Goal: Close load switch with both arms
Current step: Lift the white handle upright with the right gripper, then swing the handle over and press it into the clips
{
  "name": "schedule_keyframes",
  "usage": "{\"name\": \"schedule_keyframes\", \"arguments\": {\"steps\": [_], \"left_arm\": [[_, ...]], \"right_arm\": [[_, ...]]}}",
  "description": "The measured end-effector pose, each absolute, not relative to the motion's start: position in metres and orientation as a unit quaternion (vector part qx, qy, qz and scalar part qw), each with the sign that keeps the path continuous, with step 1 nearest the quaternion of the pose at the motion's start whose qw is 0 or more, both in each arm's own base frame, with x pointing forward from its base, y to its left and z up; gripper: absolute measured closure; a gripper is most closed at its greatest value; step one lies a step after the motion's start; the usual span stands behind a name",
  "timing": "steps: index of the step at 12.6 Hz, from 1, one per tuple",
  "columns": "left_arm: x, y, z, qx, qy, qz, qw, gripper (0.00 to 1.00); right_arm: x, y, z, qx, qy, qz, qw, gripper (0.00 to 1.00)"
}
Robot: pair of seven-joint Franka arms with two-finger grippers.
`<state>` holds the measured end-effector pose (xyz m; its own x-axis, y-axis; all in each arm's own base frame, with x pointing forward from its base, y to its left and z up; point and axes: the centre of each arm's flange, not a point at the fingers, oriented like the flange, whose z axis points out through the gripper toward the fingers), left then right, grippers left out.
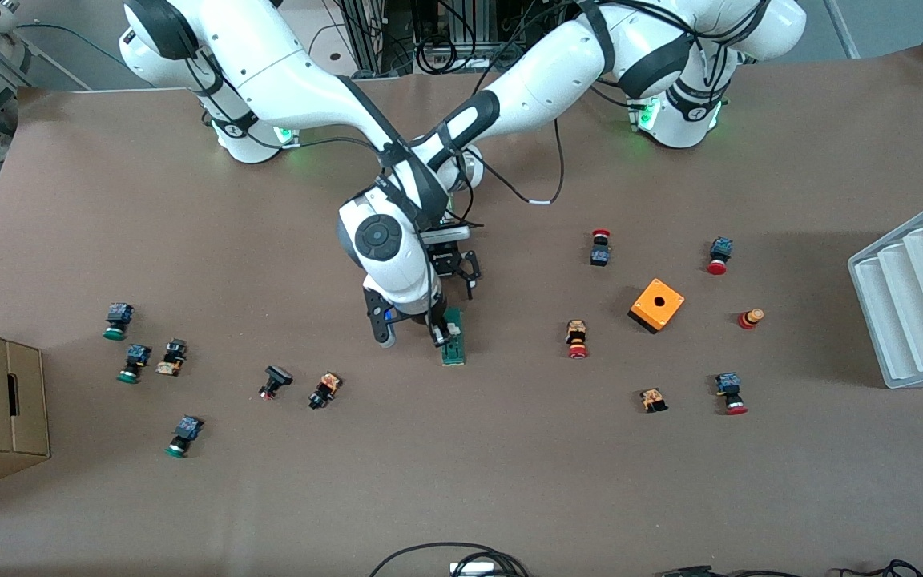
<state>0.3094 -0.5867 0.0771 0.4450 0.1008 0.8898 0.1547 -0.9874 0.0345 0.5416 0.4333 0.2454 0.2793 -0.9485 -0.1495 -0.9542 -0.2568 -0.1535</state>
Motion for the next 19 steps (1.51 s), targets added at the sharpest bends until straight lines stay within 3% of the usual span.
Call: {"name": "schedule_keyframes", "arguments": {"steps": [19], "left_arm": [[0.309,-0.587,0.077,-0.850,-0.075,-0.521,0.026,0.00]], "right_arm": [[0.544,0.446,0.262,-0.786,0.608,0.023,0.108,0.63]]}}
